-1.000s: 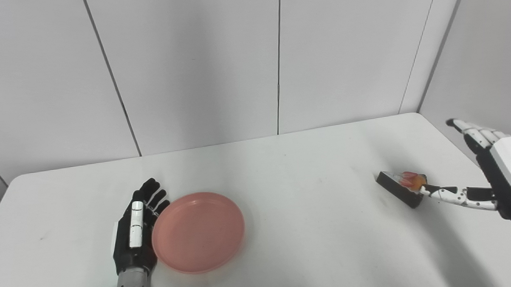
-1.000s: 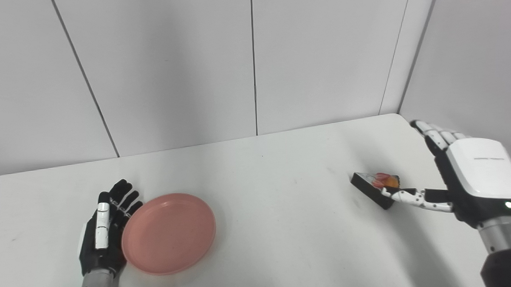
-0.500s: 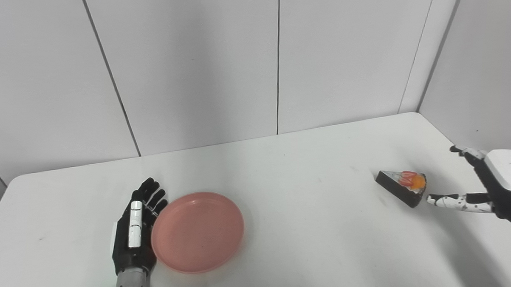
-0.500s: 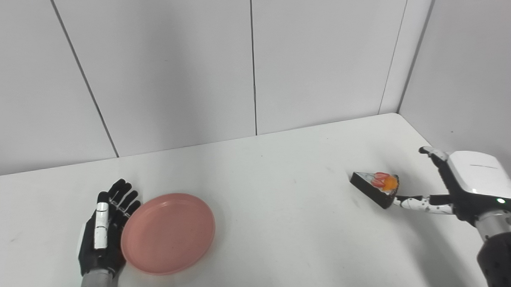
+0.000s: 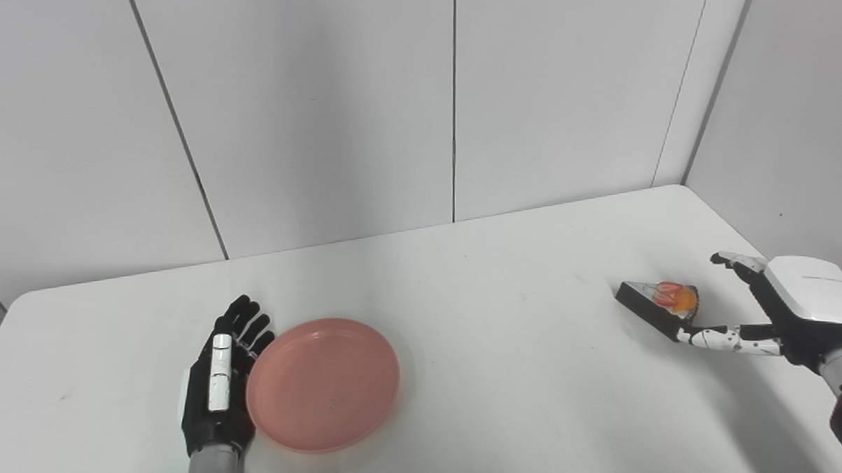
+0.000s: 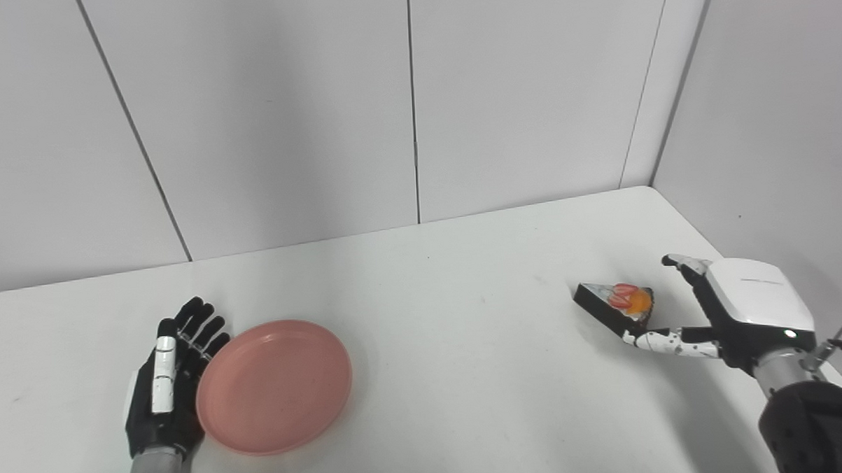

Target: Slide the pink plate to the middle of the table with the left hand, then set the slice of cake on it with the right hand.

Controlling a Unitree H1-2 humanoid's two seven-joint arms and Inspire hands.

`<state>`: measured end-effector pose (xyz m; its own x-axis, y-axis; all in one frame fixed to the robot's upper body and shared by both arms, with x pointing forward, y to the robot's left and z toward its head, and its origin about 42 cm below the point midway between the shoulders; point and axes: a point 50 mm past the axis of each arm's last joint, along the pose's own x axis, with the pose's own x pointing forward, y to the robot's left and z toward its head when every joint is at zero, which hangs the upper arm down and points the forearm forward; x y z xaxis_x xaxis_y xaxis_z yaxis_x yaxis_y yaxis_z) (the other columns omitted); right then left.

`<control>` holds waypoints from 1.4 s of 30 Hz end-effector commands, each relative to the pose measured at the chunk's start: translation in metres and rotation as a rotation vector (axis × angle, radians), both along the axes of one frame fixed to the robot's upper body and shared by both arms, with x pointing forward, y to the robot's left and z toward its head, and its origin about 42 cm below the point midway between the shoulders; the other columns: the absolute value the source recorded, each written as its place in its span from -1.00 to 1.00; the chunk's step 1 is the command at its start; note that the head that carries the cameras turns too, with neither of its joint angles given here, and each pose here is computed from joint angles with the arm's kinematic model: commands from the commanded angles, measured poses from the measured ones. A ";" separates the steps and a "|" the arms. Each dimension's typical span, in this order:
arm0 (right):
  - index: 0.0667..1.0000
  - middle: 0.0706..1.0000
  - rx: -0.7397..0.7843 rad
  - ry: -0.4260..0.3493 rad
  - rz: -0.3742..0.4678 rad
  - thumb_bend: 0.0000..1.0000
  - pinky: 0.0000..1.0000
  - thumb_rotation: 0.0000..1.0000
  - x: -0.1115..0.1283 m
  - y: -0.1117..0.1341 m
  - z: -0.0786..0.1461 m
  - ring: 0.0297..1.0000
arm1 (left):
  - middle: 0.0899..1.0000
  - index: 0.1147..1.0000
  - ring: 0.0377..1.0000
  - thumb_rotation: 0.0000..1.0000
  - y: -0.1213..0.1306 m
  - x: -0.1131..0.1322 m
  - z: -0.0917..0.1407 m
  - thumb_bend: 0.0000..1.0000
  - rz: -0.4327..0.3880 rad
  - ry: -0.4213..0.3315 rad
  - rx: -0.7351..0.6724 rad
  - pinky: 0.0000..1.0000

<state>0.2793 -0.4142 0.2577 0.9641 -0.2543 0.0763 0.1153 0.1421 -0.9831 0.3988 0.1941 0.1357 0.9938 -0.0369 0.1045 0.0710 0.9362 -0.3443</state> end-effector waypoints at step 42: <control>0.65 0.65 -0.050 0.008 -0.014 1.00 0.28 0.44 0.065 -0.008 0.010 0.55 | 0.69 0.51 0.67 0.50 0.005 -0.019 -0.039 0.47 -0.003 0.189 -0.035 0.74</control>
